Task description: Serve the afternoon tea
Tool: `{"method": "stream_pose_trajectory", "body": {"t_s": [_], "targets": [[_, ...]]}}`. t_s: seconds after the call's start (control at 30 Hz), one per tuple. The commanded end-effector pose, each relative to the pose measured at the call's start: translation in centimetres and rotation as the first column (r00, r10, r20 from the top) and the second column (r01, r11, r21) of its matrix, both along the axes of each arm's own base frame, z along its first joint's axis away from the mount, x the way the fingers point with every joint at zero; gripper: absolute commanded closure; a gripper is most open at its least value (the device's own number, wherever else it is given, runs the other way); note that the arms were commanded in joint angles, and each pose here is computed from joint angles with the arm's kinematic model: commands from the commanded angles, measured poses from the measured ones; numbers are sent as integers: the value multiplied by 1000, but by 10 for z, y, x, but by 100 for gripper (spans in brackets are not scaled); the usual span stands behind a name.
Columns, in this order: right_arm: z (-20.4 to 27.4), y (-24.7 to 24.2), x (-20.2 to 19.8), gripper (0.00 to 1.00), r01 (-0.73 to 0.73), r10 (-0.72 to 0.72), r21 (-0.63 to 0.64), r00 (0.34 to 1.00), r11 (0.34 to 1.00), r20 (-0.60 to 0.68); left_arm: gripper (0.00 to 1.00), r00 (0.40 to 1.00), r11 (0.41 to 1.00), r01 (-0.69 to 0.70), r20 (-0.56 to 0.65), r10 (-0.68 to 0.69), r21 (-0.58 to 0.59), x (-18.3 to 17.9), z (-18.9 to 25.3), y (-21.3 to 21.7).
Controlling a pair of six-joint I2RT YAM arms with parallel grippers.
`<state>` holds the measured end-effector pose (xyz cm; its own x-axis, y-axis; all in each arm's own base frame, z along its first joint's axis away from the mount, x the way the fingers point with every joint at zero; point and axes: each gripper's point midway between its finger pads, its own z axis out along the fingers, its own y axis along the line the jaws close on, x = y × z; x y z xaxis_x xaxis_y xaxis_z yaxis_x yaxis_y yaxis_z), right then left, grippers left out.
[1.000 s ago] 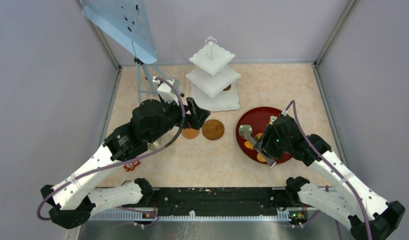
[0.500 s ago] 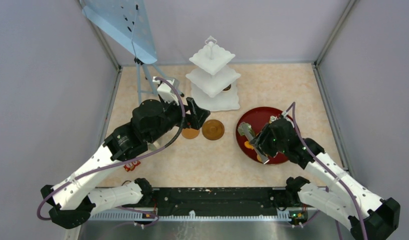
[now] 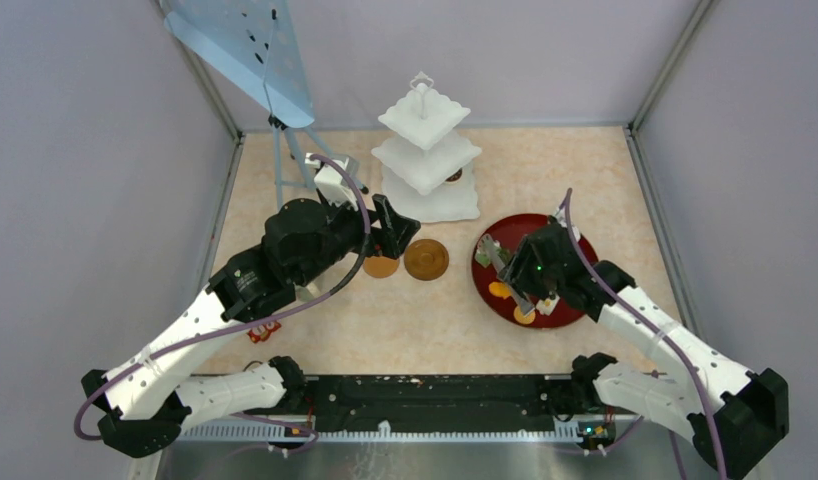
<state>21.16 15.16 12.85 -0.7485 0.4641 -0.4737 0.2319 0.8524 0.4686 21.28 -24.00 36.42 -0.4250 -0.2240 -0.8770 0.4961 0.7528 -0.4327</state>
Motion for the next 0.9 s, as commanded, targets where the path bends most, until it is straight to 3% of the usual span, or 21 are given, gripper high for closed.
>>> {"method": "stream_pose_trajectory", "body": {"t_s": [0.0, 0.43, 0.63, 0.87], "targets": [[34, 9, 20, 52, -68, 69, -8, 993, 998, 97, 1, 1000, 999, -7, 26, 7, -38, 3, 10, -1], [19, -2, 11, 52, -166, 162, -170, 986, 971, -39, 1, 1000, 999, -5, 18, 6, -49, 1, 7, 0], [20, 0, 14, 55, -175, 171, -178, 985, 968, -37, 1, 1000, 999, 5, 19, -4, -49, 1, 6, -4], [27, -18, 20, 58, -172, 176, -310, 984, 935, -16, 1, 1000, 999, 5, 19, -4, -43, 2, 6, -4]]}}
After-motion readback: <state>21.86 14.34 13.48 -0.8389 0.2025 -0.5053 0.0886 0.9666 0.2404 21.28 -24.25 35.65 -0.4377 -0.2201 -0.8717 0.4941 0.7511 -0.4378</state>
